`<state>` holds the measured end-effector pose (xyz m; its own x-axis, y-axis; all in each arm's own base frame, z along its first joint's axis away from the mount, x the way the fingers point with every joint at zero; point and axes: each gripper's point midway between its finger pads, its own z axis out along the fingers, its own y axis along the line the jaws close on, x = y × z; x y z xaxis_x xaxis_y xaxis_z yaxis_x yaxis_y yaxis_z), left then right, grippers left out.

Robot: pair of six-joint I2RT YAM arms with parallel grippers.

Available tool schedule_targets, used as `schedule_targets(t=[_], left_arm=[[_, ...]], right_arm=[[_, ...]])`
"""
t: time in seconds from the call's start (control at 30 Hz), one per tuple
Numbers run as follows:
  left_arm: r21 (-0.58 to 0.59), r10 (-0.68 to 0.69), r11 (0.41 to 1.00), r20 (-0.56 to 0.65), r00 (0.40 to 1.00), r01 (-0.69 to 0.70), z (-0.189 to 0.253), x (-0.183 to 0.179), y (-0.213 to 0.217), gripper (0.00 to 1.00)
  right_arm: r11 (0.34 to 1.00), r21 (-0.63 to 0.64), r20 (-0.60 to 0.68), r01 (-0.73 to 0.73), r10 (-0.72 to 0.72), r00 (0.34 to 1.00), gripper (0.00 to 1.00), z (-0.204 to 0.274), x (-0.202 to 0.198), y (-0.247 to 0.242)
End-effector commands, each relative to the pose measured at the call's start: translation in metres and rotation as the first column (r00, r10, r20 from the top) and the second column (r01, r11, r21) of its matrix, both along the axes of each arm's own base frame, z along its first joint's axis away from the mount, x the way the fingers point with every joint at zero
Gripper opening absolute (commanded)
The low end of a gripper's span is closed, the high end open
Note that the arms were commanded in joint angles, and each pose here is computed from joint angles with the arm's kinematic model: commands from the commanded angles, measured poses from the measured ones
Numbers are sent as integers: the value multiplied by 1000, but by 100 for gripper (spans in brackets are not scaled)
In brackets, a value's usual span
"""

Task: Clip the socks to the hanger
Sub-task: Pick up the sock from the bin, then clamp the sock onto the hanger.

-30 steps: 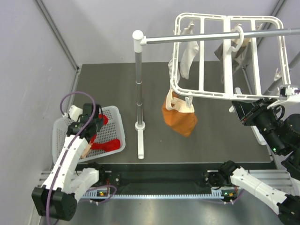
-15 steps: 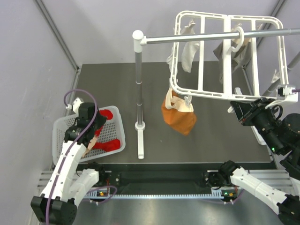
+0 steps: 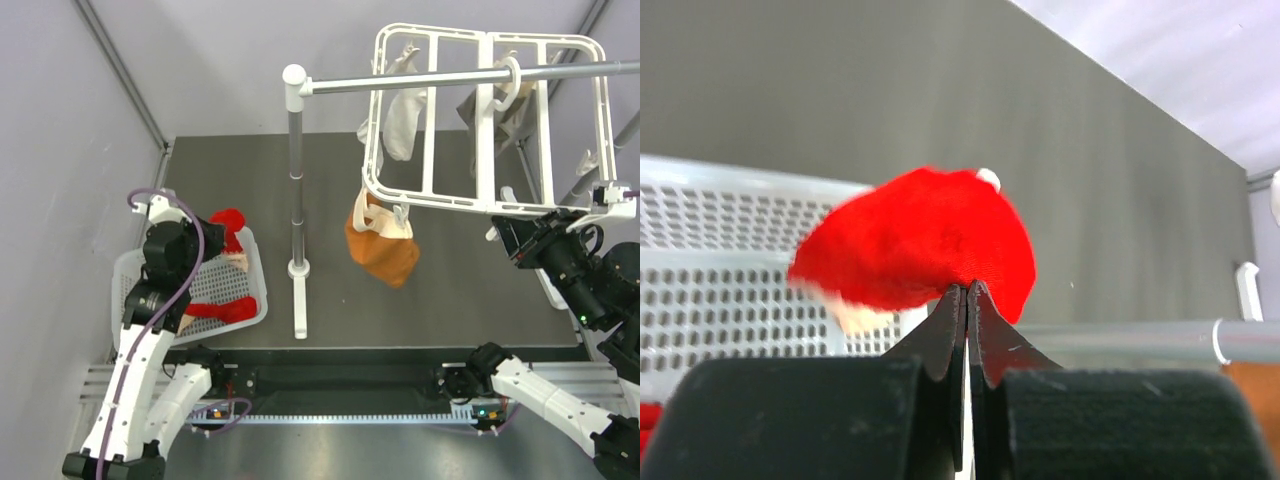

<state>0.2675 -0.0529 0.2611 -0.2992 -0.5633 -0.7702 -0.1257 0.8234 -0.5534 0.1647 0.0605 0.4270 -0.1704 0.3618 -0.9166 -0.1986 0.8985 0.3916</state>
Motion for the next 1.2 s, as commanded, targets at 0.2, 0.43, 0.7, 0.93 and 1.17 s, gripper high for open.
schedule_targets(t=[0.2, 0.43, 0.7, 0.93, 1.17], left_arm=[[112, 12, 993, 76, 997, -20, 42, 10, 12, 0], [106, 49, 994, -81, 996, -40, -9, 4, 16, 0], [145, 129, 982, -20, 991, -125, 25, 18, 31, 0], [133, 107, 986, -53, 993, -99, 25, 31, 24, 0], [67, 351, 936, -166, 921, -345, -11, -31, 59, 0]], right_arm=[[1000, -12, -13, -27, 27, 1000, 0, -6, -2, 4], [999, -19, -15, -31, 31, 999, 0, -7, 0, 6], [999, -19, -19, -38, 38, 999, 0, -8, 2, 9], [999, -17, -17, -31, 30, 999, 0, -8, 1, 7], [999, -25, -18, -30, 29, 999, 0, -9, 2, 7]])
